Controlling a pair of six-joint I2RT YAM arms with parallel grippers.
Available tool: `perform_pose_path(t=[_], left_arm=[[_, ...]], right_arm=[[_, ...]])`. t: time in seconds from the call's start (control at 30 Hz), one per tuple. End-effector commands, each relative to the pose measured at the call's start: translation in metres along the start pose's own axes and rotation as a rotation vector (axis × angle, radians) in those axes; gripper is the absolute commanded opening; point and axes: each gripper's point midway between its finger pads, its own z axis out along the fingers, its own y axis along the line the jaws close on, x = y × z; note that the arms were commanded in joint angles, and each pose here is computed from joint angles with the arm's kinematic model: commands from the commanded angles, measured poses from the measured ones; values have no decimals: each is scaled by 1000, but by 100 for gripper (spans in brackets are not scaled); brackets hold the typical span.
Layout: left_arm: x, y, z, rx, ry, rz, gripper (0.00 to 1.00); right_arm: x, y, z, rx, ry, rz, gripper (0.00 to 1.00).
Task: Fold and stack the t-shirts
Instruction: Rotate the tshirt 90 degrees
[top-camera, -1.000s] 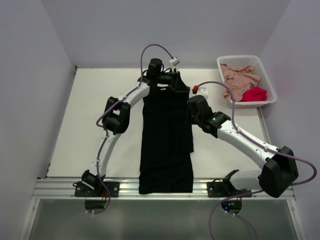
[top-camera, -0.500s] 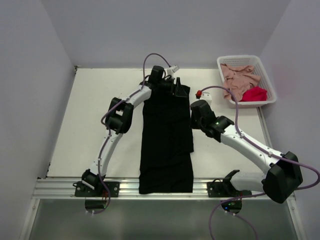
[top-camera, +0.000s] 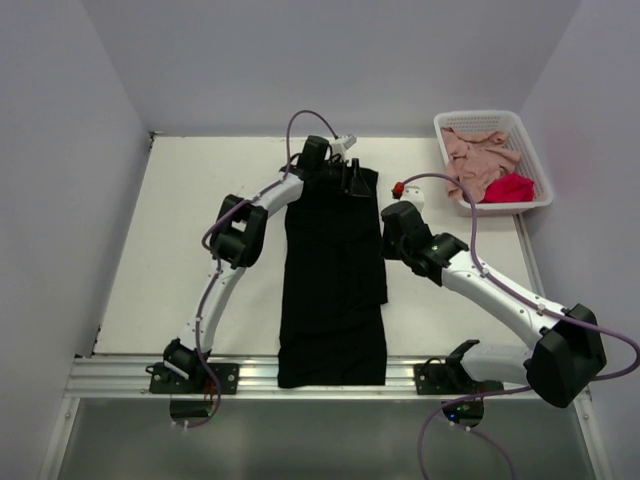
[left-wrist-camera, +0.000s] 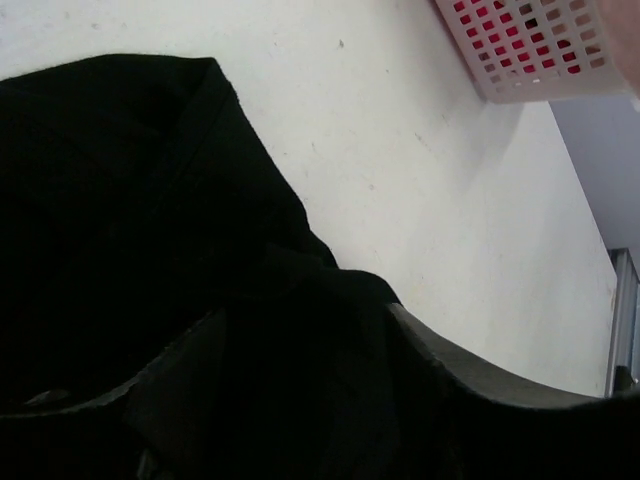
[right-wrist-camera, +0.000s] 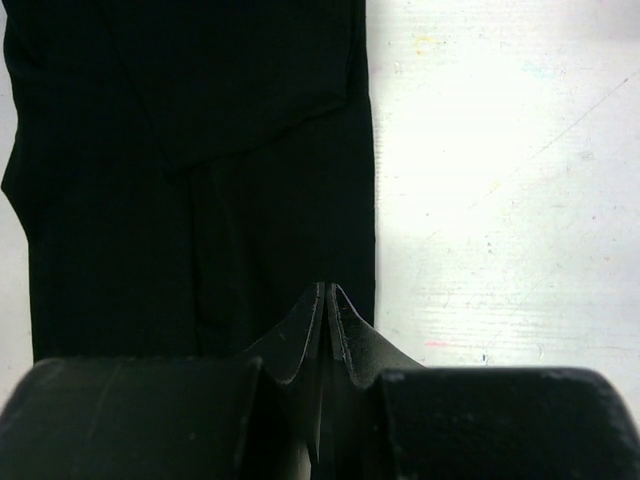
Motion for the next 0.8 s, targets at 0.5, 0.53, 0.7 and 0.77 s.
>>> perform_pose_path(t=[0.5,0.53,0.7,0.77], left_arm=[[-58,-4,-17,-99,-212,90,25],[-58,0,-16,-106,-217,83,12],[-62,7,-12,-115,-252,81,0],[-66,11,-11,-121,-266,79,0]], right_arm=[[-4,-12,-7,31,-40,17,1],[-4,-12,-8,29,-41,17,0],[-4,-14,-10,33,-43,13,0],[-4,-15,-11,32,-44,12,0]])
